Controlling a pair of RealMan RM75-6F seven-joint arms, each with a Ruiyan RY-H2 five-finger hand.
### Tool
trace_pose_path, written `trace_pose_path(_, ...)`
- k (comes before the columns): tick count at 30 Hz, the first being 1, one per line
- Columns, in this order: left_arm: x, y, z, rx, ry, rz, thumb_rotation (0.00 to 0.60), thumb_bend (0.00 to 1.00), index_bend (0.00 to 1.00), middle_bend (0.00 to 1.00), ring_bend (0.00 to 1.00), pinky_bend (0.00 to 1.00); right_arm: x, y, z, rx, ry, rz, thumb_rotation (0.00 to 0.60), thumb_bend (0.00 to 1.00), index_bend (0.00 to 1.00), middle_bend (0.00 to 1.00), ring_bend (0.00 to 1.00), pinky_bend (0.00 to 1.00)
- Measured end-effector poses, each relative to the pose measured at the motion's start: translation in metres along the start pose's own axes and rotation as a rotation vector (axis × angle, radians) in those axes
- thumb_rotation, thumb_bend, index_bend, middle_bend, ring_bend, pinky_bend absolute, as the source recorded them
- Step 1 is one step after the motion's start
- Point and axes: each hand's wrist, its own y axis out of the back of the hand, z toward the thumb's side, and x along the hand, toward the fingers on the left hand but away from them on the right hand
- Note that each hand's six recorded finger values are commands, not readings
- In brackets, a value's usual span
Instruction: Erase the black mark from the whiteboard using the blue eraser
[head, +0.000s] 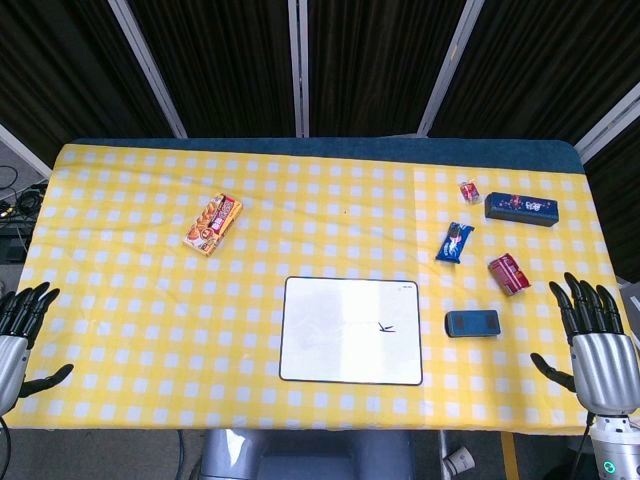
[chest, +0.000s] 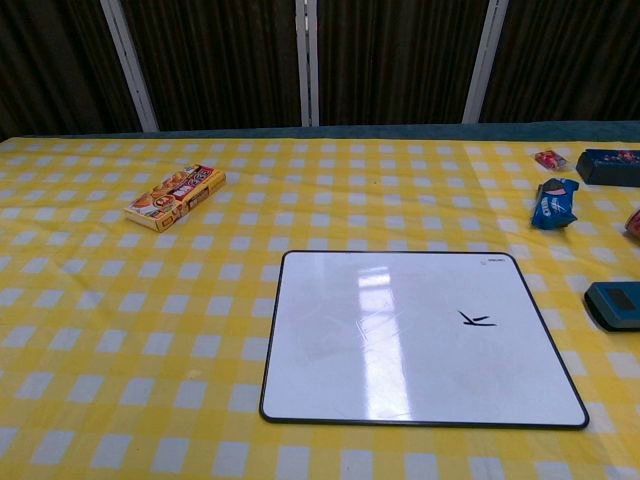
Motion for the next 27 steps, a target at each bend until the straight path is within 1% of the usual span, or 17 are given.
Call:
trace_pose_path(9, -0.001, -0.001, -0.002, -0.006, 0.007, -0.011, 0.6, 0.0, 0.0, 0.0, 0.0, 0.0, -0.002, -0.007, -0.002, 0.008, -0.006, 0.027, 0.6, 0.0, 0.09, 0.0, 0.0, 0.0)
trace_pose_path(12, -0.001, -0.002, 0.0, -0.008, 0.003, -0.014, 0.6, 0.0, 0.0, 0.0, 0.0, 0.0, -0.004, -0.013, -0.002, 0.002, -0.01, 0.056, 0.6, 0.0, 0.09, 0.03, 0.0, 0.0)
trace_pose_path(14, 0.001, -0.002, 0.003, -0.018, -0.004, -0.013, 0.6, 0.0, 0.0, 0.0, 0.0, 0.0, -0.008, -0.024, -0.002, -0.001, -0.002, 0.1, 0.6, 0.0, 0.11, 0.08, 0.0, 0.0)
trace_pose_path(16, 0.003, -0.003, 0.005, -0.012, -0.005, -0.019, 0.6, 0.0, 0.0, 0.0, 0.0, 0.0, -0.016, -0.041, -0.003, 0.007, 0.015, 0.166, 0.6, 0.0, 0.16, 0.15, 0.03, 0.04)
trace_pose_path(18, 0.005, -0.007, 0.005, -0.003, 0.0, -0.031, 0.6, 0.0, 0.0, 0.0, 0.0, 0.0, -0.024, -0.059, -0.005, 0.025, 0.032, 0.228, 0.6, 0.0, 0.22, 0.26, 0.13, 0.17)
trace_pose_path(19, 0.006, -0.009, 0.004, 0.003, 0.007, -0.039, 0.6, 0.0, 0.0, 0.0, 0.0, 0.0, -0.029, -0.071, -0.008, 0.041, 0.043, 0.264, 0.6, 0.0, 0.24, 0.29, 0.16, 0.2)
trace_pose_path(20, 0.007, -0.011, 0.003, 0.006, 0.013, -0.045, 0.6, 0.0, 0.0, 0.0, 0.0, 0.0, -0.033, -0.079, -0.011, 0.055, 0.05, 0.284, 0.6, 0.0, 0.25, 0.31, 0.18, 0.23)
trace_pose_path(24, 0.011, -0.016, 0.001, 0.017, 0.036, -0.059, 0.6, 0.0, 0.0, 0.0, 0.0, 0.0, -0.051, -0.107, -0.017, 0.11, 0.079, 0.325, 0.6, 0.0, 0.27, 0.33, 0.21, 0.26)
trace_pose_path(26, 0.012, -0.017, 0.0, 0.022, 0.045, -0.061, 0.6, 0.0, 0.0, 0.0, 0.0, 0.0, -0.061, -0.125, -0.011, 0.128, 0.106, 0.352, 0.6, 0.0, 0.28, 0.34, 0.21, 0.28)
trace_pose_path(27, 0.013, -0.018, 0.0, 0.025, 0.046, -0.062, 0.6, 0.0, 0.0, 0.0, 0.0, 0.0, -0.064, -0.128, -0.009, 0.131, 0.113, 0.357, 0.6, 0.0, 0.29, 0.34, 0.21, 0.28)
